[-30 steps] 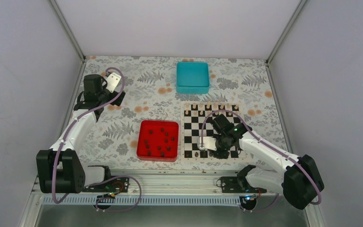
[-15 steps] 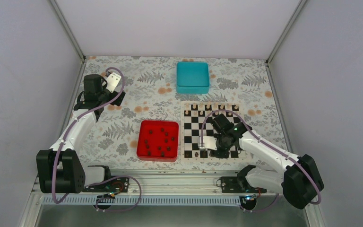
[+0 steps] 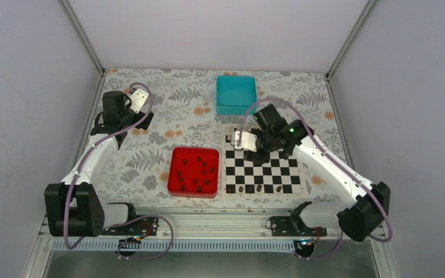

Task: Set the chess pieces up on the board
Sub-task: Pick up the chess piece from the storage box.

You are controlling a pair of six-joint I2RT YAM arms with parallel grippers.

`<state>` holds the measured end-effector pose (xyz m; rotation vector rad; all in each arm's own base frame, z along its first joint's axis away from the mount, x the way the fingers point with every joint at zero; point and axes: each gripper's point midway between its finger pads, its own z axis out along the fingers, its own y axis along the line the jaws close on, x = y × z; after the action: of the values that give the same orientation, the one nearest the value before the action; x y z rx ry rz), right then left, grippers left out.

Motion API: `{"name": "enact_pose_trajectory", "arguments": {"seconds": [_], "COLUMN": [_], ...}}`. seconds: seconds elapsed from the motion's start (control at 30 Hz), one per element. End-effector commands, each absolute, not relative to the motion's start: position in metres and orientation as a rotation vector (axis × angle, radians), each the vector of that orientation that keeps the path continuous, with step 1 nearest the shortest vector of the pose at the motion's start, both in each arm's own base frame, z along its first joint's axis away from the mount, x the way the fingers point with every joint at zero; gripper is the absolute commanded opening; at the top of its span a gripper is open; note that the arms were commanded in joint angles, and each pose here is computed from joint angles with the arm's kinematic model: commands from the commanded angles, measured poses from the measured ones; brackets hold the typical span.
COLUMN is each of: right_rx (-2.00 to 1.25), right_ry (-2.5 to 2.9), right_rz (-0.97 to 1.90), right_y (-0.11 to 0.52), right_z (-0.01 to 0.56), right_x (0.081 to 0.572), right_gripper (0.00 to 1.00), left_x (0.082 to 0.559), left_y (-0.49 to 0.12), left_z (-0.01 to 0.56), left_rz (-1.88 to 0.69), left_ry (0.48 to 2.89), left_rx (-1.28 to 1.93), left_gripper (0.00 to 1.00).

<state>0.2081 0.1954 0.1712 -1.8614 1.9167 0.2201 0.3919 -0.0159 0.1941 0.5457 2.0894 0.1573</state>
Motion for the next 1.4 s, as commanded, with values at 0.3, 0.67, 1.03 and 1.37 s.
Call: {"name": "enact_pose_trajectory", "arguments": {"seconds": [0.3, 0.67, 1.03, 1.37], "right_rx": [-2.022, -2.313, -2.405, -2.403], "right_ry": [1.761, 1.763, 1.747, 1.727], "right_rz": [0.335, 0.355, 0.379, 0.356], "right_y": [0.352, 0.366, 0.367, 0.372], "right_z": [0.171, 0.098, 0.064, 0.052], "right_x": [0.214, 0.158, 0.128, 0.129], "right_gripper": [0.57, 0.42, 0.37, 0.35], "left_x": [0.395, 0.393, 0.393, 0.393], "left_y": [-0.014, -0.014, -0.015, -0.015], "left_z": [0.208, 0.209, 0.208, 0.207], "left_rz": [0.172, 0.175, 0.169, 0.173], "left_ry": [2.051, 2.036, 2.035, 2.034], "left_rx": [0.536, 0.542, 0.544, 0.545], "left_gripper": [1.0, 1.0, 1.0, 1.0]}}
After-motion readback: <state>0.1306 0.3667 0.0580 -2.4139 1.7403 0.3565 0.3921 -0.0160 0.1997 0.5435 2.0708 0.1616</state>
